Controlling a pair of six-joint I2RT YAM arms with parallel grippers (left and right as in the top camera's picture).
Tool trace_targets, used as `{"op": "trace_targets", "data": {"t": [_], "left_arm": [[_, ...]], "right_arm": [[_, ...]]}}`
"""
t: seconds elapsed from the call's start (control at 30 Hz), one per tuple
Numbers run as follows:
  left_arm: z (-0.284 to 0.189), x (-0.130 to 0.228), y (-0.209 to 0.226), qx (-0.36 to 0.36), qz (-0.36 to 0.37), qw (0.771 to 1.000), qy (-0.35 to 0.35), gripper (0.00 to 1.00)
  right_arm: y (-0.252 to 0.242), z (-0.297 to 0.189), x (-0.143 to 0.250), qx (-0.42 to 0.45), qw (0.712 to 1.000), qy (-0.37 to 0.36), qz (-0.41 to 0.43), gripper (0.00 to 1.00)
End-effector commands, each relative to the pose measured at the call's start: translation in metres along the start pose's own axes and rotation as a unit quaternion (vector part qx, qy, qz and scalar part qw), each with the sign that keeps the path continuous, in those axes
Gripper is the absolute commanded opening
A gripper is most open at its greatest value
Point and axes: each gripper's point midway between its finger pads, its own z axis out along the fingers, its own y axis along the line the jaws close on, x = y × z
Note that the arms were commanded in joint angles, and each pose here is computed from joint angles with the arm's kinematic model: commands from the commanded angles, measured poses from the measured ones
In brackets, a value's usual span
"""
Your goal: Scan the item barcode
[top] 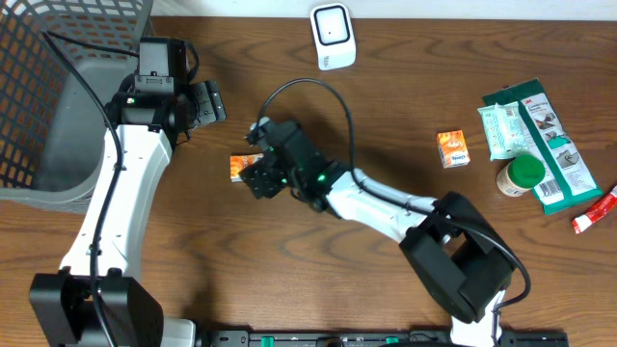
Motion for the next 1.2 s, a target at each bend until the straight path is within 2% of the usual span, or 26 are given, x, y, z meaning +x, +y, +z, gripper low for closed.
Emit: {"op": "trace_targets", "data": {"t": [0.0, 0.13, 0.3, 0.57, 0.63, 0.73, 0.83, 1.17], "left_arm": [[-0.013, -0.012, -0.003, 0.01, -0.007, 1.0, -0.02, 0.86], [-0.013, -0.012, -0.003, 0.01, -0.007, 1.0, -0.02, 0.86], [-0.013, -0.012, -0.003, 0.01, -0.007, 1.0, -0.02, 0.86], [-0.013, -0.012, -0.003, 0.01, -0.007, 1.0, -0.02, 0.86], [-0.013, -0.012, -0.003, 0.01, -0.007, 1.0, -0.02, 0.86], [-0.013, -0.012, -0.003, 0.01, -0.007, 1.0, -0.02, 0.86], [-0.013, -0.012, -0.003, 0.01, -0.007, 1.0, -0.02, 0.86], [-0.013, -0.012, -0.003, 0.01, -0.007, 1.0, -0.02, 0.86]], "right_arm": [[0.016, -0.004, -0.021, 0.012, 0.999, -0.039, -0.007, 0.73], [0.031, 0.001, -0.031, 0.013, 0.997, -0.073, -0.021, 0.7], [0.027, 0.018, -0.028, 0.035, 0.995, -0.095, -0.023, 0.79], [0.008, 0.052, 0.004, 0.054, 0.995, -0.077, -0.021, 0.82], [0.0, 0.054, 0.01, 0.07, 0.995, -0.068, -0.02, 0.78], [-0.018, 0.051, 0.016, 0.101, 0.993, -0.052, -0.014, 0.64], [-0.033, 0.043, 0.02, 0.117, 0.993, -0.029, -0.005, 0.55], [-0.103, -0.029, 0.029, 0.206, 0.975, 0.066, 0.04, 0.52]]}}
